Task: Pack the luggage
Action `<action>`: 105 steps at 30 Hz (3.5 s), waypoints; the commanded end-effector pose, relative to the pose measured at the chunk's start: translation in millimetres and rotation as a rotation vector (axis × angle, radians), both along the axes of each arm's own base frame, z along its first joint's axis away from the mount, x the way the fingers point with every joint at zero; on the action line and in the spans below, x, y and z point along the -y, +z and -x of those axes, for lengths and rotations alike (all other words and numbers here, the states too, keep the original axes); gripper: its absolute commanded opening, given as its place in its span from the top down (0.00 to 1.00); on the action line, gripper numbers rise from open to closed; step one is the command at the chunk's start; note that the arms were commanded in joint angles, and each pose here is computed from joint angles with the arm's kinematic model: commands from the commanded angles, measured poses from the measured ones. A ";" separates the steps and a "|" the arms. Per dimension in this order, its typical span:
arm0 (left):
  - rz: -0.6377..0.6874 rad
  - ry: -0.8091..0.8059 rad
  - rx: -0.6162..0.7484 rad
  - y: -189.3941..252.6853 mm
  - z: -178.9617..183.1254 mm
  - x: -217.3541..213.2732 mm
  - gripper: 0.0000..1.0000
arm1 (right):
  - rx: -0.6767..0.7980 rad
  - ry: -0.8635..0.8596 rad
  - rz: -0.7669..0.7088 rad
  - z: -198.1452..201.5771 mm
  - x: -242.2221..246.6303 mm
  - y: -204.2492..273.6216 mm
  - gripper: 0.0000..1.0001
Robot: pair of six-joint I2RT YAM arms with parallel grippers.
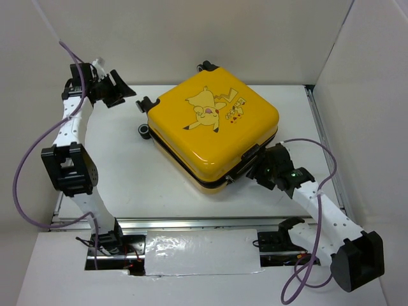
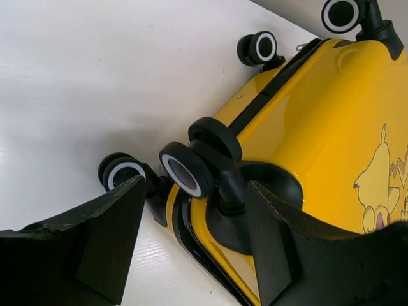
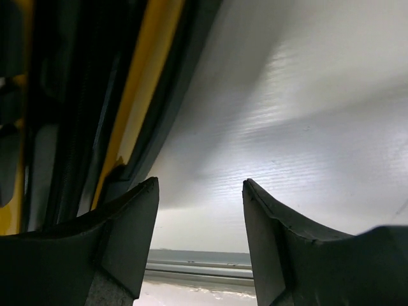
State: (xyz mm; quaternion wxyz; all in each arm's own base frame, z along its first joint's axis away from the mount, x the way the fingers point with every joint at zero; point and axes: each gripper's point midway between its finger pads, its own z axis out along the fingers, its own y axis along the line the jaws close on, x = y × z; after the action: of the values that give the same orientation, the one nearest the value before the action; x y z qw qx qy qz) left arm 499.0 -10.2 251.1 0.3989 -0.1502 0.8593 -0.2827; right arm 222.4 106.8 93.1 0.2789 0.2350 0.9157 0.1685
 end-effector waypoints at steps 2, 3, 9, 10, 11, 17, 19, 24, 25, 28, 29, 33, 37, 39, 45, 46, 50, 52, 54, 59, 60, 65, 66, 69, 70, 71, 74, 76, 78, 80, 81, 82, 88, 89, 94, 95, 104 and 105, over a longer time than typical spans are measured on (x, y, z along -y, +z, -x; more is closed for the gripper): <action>0.026 -0.104 0.057 19.0 -2.2 11.5 0.25 | 0.129 0.186 -0.002 -6.2 -23.7 18.8 0.37; 0.025 -0.101 0.046 11.8 0.8 10.8 0.25 | 0.147 0.236 0.000 -4.0 -28.2 21.0 0.35; 0.059 -0.085 0.046 1.8 11.0 -0.7 0.26 | 0.234 0.565 0.024 14.4 -56.4 33.6 0.30; 0.070 -0.086 0.040 0.9 12.8 -2.4 0.26 | 0.265 0.591 0.005 13.8 -62.3 38.1 0.30; 0.076 -0.085 0.026 -3.6 14.9 -3.0 0.27 | 0.282 0.622 -0.017 16.5 -68.4 41.7 0.30; 0.107 -0.078 -0.001 -13.5 29.1 -3.4 0.27 | 0.373 0.714 0.004 14.6 -80.5 62.7 0.31; 0.107 -0.076 0.010 -12.1 30.3 -4.8 0.27 | 0.350 0.746 0.013 15.3 -82.3 59.7 0.30; 0.118 -0.077 -0.010 -16.3 32.7 -3.5 0.27 | 0.332 0.824 -0.029 16.8 -98.2 60.2 0.33; 0.116 -0.074 -0.008 -15.3 32.9 -4.9 0.27 | 0.338 0.833 -0.030 16.9 -100.3 61.4 0.34; 0.118 -0.074 -0.008 -15.0 34.0 -4.5 0.28 | 0.344 0.855 -0.030 16.2 -104.8 62.7 0.34; 0.117 -0.074 -0.007 -14.8 33.8 -4.6 0.28 | 0.339 0.863 -0.028 15.7 -105.9 60.6 0.37; 0.123 -0.077 -0.011 -15.0 34.9 -2.9 0.28 | 0.325 0.871 -0.035 14.2 -108.7 52.8 0.49; 0.115 -0.067 -0.017 -17.9 33.9 -5.5 0.28 | 0.334 0.861 -0.043 13.8 -109.2 50.9 0.55; 0.119 -0.066 -0.025 -19.8 34.2 -5.4 0.28 | 0.337 0.855 -0.040 13.8 -108.1 48.8 0.58; 0.133 -0.073 -0.029 -22.7 35.2 -2.7 0.28 | 0.313 0.869 -0.040 15.3 -108.8 43.0 0.55; 0.134 -0.074 -0.029 -22.6 35.3 -2.4 0.28 | 0.302 0.868 -0.038 14.9 -108.8 40.1 0.49; 0.132 -0.075 -0.029 -22.2 35.7 -2.4 0.28 | 0.273 0.878 -0.041 15.2 -111.1 31.8 0.37; 0.128 -0.075 -0.025 -21.4 36.2 -3.3 0.28 | 0.271 0.881 -0.041 16.4 -112.8 31.5 0.45; 0.122 -0.073 -0.026 -22.2 35.7 -3.6 0.28 | 0.287 0.857 -0.020 12.8 -110.6 33.7 0.55; 0.129 -0.069 -0.038 -25.1 37.0 -3.0 0.28 | 0.292 0.803 0.116 10.3 -101.8 39.0 0.50; 0.131 -0.070 -0.038 -25.3 37.1 -2.8 0.28 | 0.307 0.788 0.135 8.6 -101.2 45.1 0.48; 0.138 -0.070 -0.043 -26.8 36.8 -2.9 0.28 | 0.321 0.770 0.199 9.9 -98.5 54.4 0.56; 0.137 -0.069 -0.047 -27.9 36.7 -2.6 0.28 | 0.317 0.778 0.199 10.7 -99.5 54.0 0.59; 0.136 -0.068 -0.045 -27.3 37.2 -2.6 0.28 | 0.306 0.784 0.198 13.9 -100.9 52.3 0.73; 0.135 -0.067 -0.047 -28.5 37.2 -3.4 0.28 | 0.306 0.780 0.196 13.5 -100.9 52.2 0.83; 0.137 -0.068 -0.050 -28.6 37.9 -2.5 0.28 | 0.299 0.756 0.211 11.3 -97.3 50.0 0.88; 0.137 -0.067 -0.053 -29.6 38.5 -3.0 0.28 | 0.296 0.741 0.215 10.4 -95.6 49.9 0.96; 0.136 -0.069 -0.053 -29.2 38.9 -2.3 0.28 | 0.294 0.729 0.213 10.0 -95.4 50.0 1.00; 0.131 -0.066 -0.050 -28.4 38.6 -3.0 0.28 | 0.296 0.716 0.215 9.0 -93.8 50.2 1.00; 0.130 -0.066 -0.052 -29.3 39.0 -3.1 0.28 | 0.298 0.719 0.211 9.6 -94.4 49.2 1.00; 0.130 -0.064 -0.056 -30.3 39.0 -3.3 0.28 | 0.300 0.721 0.206 10.4 -95.1 49.3 1.00; 0.129 -0.066 -0.054 -30.0 39.1 -2.6 0.28 | 0.301 0.722 0.202 11.0 -95.1 49.1 1.00; 0.119 0.010 -0.095 -40.3 34.7 -13.6 0.28 | 0.313 0.780 0.186 22.3 -105.3 53.3 1.00; 0.130 0.041 -0.106 -41.8 34.4 -21.8 0.28 | 0.315 0.791 0.186 24.9 -107.8 52.5 1.00; 0.219 0.146 -0.118 -45.2 29.5 -44.8 0.28 | 0.375 0.912 0.170 49.7 -141.6 57.4 1.00; 0.235 0.159 -0.123 -49.0 27.5 -50.6 0.28 | 0.388 0.933 0.169 54.2 -147.2 58.3 1.00; 0.401 0.051 -0.135 -78.8 -20.9 -30.2 0.33 | 0.449 0.886 0.159 59.0 -162.7 56.2 1.00; 0.416 0.023 -0.131 -81.0 -22.1 -23.8 0.33 | 0.439 0.875 0.160 57.5 -164.7 54.2 1.00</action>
State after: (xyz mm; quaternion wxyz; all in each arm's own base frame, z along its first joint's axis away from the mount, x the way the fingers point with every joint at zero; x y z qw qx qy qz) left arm 507.3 39.8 162.2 0.3079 -0.2950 0.8191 -0.3838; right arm 166.1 244.8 131.0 0.3682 -0.2522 0.8744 0.1902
